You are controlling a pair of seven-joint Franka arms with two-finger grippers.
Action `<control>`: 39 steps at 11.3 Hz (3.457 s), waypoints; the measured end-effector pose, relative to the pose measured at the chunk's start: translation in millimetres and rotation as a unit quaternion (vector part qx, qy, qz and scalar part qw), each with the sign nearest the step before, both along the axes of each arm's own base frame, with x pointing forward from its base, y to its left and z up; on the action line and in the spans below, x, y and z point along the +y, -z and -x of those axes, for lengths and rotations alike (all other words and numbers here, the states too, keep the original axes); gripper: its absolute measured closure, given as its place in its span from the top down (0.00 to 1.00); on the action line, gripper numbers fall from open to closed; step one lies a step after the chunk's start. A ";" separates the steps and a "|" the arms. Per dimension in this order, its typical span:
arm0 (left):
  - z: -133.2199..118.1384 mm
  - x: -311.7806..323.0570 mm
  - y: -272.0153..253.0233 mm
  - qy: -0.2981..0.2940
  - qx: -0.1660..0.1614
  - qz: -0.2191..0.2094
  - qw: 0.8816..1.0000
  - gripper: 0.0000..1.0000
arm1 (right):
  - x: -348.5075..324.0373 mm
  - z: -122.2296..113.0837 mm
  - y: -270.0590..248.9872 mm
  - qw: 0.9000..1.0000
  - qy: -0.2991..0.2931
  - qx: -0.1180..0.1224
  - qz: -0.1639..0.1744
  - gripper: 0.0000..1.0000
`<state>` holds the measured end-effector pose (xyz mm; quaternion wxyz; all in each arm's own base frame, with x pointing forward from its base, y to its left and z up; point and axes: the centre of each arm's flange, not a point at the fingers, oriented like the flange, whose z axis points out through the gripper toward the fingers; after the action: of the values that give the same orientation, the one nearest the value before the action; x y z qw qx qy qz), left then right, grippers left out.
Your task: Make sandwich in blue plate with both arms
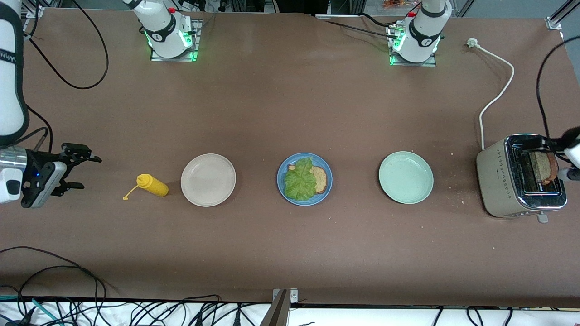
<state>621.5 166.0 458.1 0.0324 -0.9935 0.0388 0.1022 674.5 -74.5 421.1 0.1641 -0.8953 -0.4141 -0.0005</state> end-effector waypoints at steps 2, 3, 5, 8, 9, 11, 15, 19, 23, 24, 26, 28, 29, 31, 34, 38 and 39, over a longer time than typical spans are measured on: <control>-6.0 56.2 37.8 0.012 -0.017 0.005 1.000 1.00 | 18.6 6.4 -31.1 0.999 0.019 -0.010 0.038 1.00; -5.3 72.2 50.1 0.008 -0.016 0.007 1.000 1.00 | 28.3 9.8 -45.6 0.997 0.051 -0.015 0.059 1.00; -5.3 86.0 70.5 0.003 -0.011 0.010 1.000 0.99 | 52.6 19.8 -63.0 0.982 0.170 0.008 0.079 1.00; -3.2 98.3 93.1 -0.006 0.000 0.015 1.000 0.68 | 101.7 33.0 -90.7 0.944 0.305 -0.007 0.125 1.00; -3.6 97.8 92.9 -0.006 0.000 0.015 1.000 0.54 | 110.5 34.6 -99.6 0.938 0.319 -0.042 0.126 1.00; -3.4 98.3 91.6 -0.007 0.001 0.015 1.000 0.29 | 104.2 38.1 -117.1 0.930 0.336 -0.091 0.120 1.00; -4.3 98.7 60.7 -0.010 0.002 0.014 1.000 0.11 | 90.4 63.3 -149.5 0.925 0.349 -0.084 0.125 1.00; 1.3 63.4 -36.8 0.002 0.028 0.031 0.999 0.09 | 86.0 92.0 -138.6 0.912 0.375 0.012 0.166 1.00; -13.0 -73.1 -66.3 0.098 0.041 0.139 0.984 0.09 | 78.6 88.9 -139.2 0.909 0.387 -0.006 0.159 1.00; -14.9 -106.7 -55.8 0.116 0.053 0.190 0.973 0.09 | 78.6 87.6 -142.0 0.908 0.388 -0.015 0.155 1.00; -20.3 -179.4 -13.5 0.139 0.096 0.279 0.945 0.09 | 76.1 87.7 -147.9 0.907 0.393 -0.024 0.151 1.00; -27.1 -249.6 41.3 0.141 0.142 0.377 0.905 0.09 | 66.5 90.9 -160.9 0.903 0.403 -0.034 0.146 1.00; -34.3 -276.1 75.6 0.133 0.150 0.412 0.889 0.09 | 64.2 93.4 -169.9 0.902 0.406 -0.039 0.144 1.00; -45.0 -328.8 128.7 0.119 0.143 0.457 0.870 0.09 | 71.9 97.3 -178.8 0.905 0.400 -0.042 0.142 1.00; -50.7 -401.8 170.5 0.093 0.098 0.497 0.857 0.09 | 76.2 101.1 -175.3 0.907 0.393 -0.025 0.150 1.00; -41.1 -458.9 243.1 0.039 0.067 0.569 0.819 0.09 | 82.9 108.1 -169.2 0.909 0.383 0.004 0.163 1.00; -36.6 -470.1 257.6 0.034 0.061 0.580 0.812 0.09 | 82.8 107.9 -169.5 0.909 0.383 0.003 0.162 1.00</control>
<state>658.2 -304.1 200.4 -0.5484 -0.8178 0.1267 0.1203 566.6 8.3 590.6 0.0051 -0.9994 -0.0333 0.0071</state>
